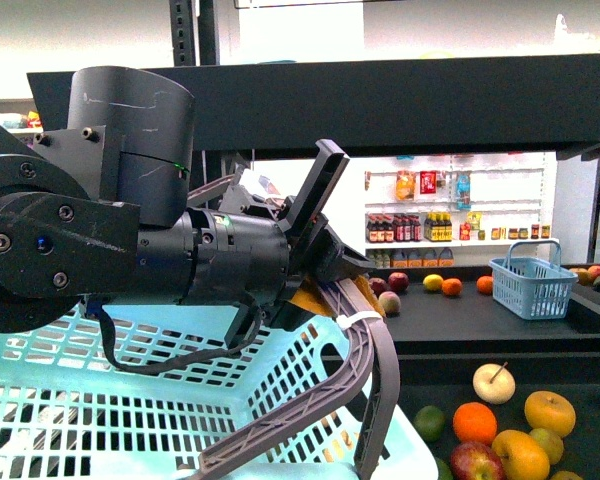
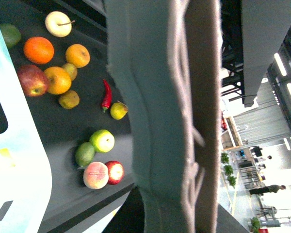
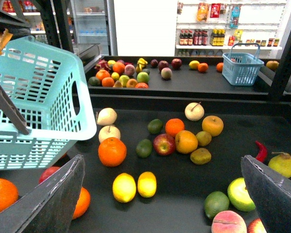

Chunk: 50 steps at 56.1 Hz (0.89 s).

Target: Pick lemon from shelf

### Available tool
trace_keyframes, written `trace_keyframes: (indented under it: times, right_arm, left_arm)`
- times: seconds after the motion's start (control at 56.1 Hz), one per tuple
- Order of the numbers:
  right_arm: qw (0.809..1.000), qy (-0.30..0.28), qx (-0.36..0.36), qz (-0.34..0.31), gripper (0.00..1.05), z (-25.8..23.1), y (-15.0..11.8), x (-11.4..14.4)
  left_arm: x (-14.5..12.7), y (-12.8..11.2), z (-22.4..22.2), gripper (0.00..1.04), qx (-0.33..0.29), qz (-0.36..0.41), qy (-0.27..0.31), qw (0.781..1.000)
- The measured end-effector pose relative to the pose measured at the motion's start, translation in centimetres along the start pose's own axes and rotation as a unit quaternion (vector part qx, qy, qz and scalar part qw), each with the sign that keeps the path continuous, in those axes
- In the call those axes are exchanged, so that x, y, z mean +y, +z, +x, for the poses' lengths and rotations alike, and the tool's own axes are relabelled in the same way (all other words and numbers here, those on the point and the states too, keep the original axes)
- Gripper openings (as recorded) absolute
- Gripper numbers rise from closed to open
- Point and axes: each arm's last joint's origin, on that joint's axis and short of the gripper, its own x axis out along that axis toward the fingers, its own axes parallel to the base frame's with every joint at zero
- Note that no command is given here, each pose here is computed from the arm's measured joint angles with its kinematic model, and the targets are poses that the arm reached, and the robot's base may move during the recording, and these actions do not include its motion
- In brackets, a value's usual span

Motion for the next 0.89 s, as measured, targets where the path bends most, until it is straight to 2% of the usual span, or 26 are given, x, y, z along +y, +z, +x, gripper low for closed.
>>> trace_keyframes:
  times: [0.071,0.161,0.232,0.303,0.357,0.517,0.589,0.696,0.892]
  right_arm:
    - [0.995,-0.009,0.09,0.028,0.97,1.0,0.4,-0.1]
    - [0.99,0.001,0.134,0.047,0.97,3.3,1.3,-0.6]
    - [0.989,0.017,0.14,0.039,0.97,8.4,2.2,-1.5]
    - [0.987,0.033,0.156,0.023,0.97,14.5,1.9,-2.3]
    - [0.975,0.049,0.215,0.017,0.97,19.3,-0.5,-2.8]
    - [0.936,0.043,0.348,0.031,0.97,25.9,-7.1,-3.6]
    - [0.928,0.035,0.369,0.03,0.97,27.8,-8.8,-3.7]
    - [0.926,0.034,0.375,0.028,0.97,30.4,-10.3,-3.2]
    - [0.923,0.029,0.381,0.051,0.97,34.9,-13.1,-1.1]
  left_arm:
    - [0.2,0.0,0.1,0.08,-0.002,0.003,0.007,1.0]
    - [0.2,-0.1,0.2,0.08,-0.001,0.006,0.006,1.0]
    - [0.1,-0.1,0.2,0.08,0.0,0.007,0.006,1.0]
    - [0.2,-0.1,0.2,0.08,0.0,0.008,0.005,1.0]
    - [0.2,-0.1,0.2,0.08,0.001,0.008,0.005,1.0]
    - [0.2,-0.2,0.2,0.08,0.001,0.009,0.006,1.0]
    - [0.2,-0.1,0.2,0.08,0.001,0.01,0.006,1.0]
    - [0.2,-0.2,0.3,0.08,0.001,0.01,0.006,1.0]
    - [0.2,-0.2,0.3,0.08,0.001,0.01,0.006,1.0]
